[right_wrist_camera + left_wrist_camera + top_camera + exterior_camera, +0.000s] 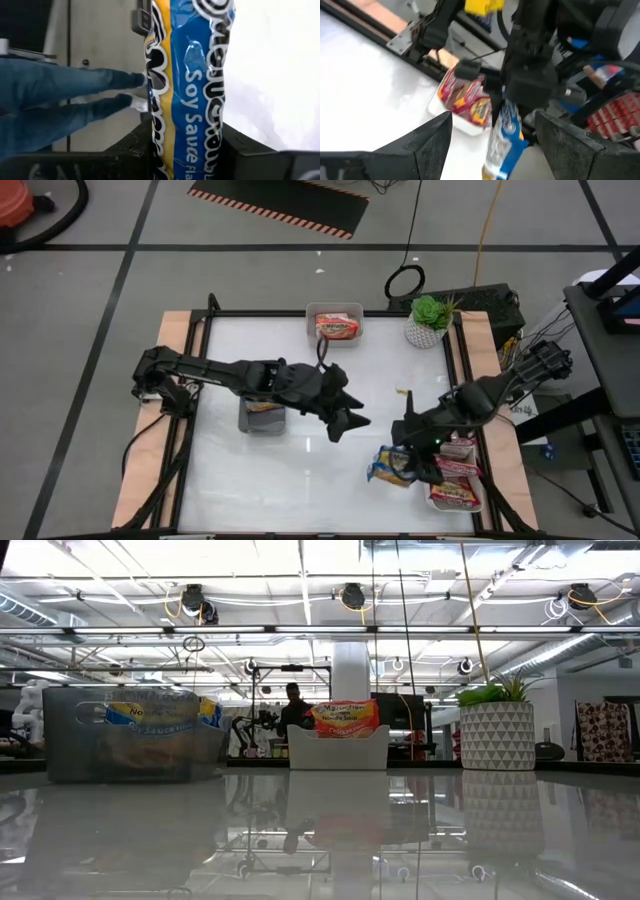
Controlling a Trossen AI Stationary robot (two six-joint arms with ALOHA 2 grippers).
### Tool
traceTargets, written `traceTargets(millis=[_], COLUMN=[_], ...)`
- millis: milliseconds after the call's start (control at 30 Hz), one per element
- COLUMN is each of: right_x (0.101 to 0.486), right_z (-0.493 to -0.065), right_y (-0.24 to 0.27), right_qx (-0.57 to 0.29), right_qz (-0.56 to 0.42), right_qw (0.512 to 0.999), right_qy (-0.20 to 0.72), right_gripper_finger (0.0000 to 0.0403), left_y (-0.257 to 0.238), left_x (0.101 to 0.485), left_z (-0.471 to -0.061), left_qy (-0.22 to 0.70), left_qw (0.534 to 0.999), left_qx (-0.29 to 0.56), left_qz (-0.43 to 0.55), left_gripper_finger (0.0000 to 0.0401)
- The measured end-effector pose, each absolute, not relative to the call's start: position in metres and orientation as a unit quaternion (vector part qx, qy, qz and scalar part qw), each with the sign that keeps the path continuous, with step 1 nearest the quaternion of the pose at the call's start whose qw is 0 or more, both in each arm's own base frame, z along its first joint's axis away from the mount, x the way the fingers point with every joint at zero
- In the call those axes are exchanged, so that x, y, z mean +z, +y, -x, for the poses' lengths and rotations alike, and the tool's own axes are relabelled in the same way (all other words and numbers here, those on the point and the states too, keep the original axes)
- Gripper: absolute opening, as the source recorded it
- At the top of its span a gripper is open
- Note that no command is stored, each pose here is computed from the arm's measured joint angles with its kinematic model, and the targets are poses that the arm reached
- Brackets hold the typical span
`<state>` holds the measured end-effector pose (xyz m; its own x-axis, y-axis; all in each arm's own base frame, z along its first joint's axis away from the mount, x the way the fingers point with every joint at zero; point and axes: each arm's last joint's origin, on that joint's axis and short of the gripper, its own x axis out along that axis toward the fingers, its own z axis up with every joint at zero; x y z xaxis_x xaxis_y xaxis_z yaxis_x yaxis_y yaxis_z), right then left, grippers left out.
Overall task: Sort Maruchan noodles
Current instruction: Put the blue noodle pack into the black bin
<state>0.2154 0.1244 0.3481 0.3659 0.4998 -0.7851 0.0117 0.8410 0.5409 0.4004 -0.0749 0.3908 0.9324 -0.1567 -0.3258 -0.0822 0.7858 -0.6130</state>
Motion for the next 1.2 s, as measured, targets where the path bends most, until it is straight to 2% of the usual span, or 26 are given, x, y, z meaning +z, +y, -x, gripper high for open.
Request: traceTargets(millis=[233,633,733,967,1200], right_x=[0.344,0.338,0.335,0.33,0.331], right_z=[-0.209,-0.207,-0.207,-0.207,-0.208], right_y=[0.118,0.114,0.114,0.113,0.113], right_qx=[0.137,0.104,0.106,0.103,0.122], right_qz=[-0.229,-0.205,-0.201,-0.2,-0.178], right_qw=[0.771,0.773,0.773,0.77,0.777], right_qy=[0.578,0.591,0.593,0.597,0.591], right_gripper_finger=[0.0115,0.0115,0.0115,0.0115,0.0114], left_y=[-0.08,-0.113,-0.122,-0.128,-0.128], left_x=[0.383,0.347,0.341,0.322,0.307], left_z=[-0.401,-0.426,-0.435,-0.448,-0.46], left_qy=[0.208,0.225,0.199,0.188,0.18], left_qw=[0.931,0.943,0.95,0.955,0.957], left_qx=[-0.022,-0.065,-0.074,-0.047,-0.042], left_qz=[0.297,0.236,0.23,0.225,0.226], left_gripper_finger=[0.0285,0.0289,0.0309,0.0391,0.0393])
